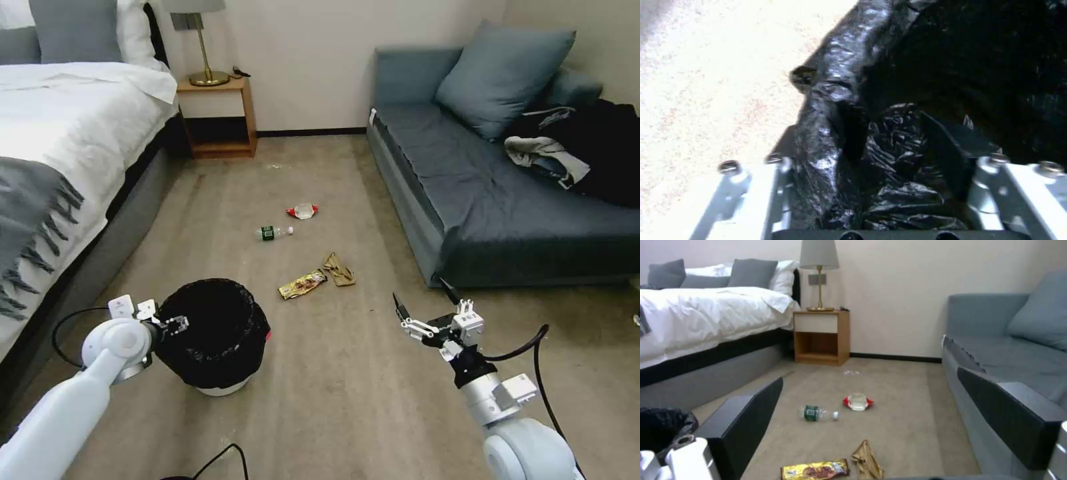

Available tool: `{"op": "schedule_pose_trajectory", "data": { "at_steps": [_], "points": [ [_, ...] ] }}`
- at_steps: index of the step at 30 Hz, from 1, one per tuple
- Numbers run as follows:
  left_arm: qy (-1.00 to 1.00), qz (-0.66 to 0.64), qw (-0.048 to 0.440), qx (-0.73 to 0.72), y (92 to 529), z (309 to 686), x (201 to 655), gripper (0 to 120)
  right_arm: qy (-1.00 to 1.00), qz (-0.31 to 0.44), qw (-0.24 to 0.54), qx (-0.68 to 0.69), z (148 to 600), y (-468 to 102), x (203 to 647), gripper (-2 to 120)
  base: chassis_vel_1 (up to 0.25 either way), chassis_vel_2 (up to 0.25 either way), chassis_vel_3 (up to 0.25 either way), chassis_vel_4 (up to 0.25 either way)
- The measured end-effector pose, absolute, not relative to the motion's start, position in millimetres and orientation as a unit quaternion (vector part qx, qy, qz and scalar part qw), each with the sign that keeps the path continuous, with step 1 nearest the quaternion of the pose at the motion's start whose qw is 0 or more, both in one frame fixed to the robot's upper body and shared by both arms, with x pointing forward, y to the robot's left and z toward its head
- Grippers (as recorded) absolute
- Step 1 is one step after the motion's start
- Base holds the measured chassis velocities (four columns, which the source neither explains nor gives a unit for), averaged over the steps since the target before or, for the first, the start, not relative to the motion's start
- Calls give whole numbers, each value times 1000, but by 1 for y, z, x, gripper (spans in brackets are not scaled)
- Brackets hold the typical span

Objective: Pick up the trash bin, then pick up the garbage on the floor and place it into the trash bin.

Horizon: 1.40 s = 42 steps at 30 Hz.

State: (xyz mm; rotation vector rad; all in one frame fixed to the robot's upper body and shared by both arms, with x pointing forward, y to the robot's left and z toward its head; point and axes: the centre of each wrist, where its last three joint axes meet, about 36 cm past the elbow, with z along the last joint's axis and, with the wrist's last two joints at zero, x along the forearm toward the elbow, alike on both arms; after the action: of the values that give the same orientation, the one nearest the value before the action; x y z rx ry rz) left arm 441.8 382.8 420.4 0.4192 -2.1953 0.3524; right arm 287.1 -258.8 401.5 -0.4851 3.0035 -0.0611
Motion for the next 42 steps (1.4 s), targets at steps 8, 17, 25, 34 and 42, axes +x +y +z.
{"op": "schedule_pose_trajectory", "data": {
  "at_steps": [8,17,25,34,42],
  "points": [
    [-878,135,428,167,384,419,439,25,986,-18,47,-156,402,-258,284,100,0,0,0,0],
    [-878,134,427,168,384,417,433,3,987,-12,49,-155,402,-257,282,100,0,0,0,0],
    [-898,122,385,173,373,428,423,3,988,-11,64,-139,401,-252,283,100,0,0,0,0],
    [-926,103,323,165,361,458,416,2,987,-12,70,-144,402,-246,278,100,0,0,0,0],
    [-936,91,298,167,354,460,407,2,986,-11,70,-151,399,-240,273,100,0,0,0,0]
  ]
}}
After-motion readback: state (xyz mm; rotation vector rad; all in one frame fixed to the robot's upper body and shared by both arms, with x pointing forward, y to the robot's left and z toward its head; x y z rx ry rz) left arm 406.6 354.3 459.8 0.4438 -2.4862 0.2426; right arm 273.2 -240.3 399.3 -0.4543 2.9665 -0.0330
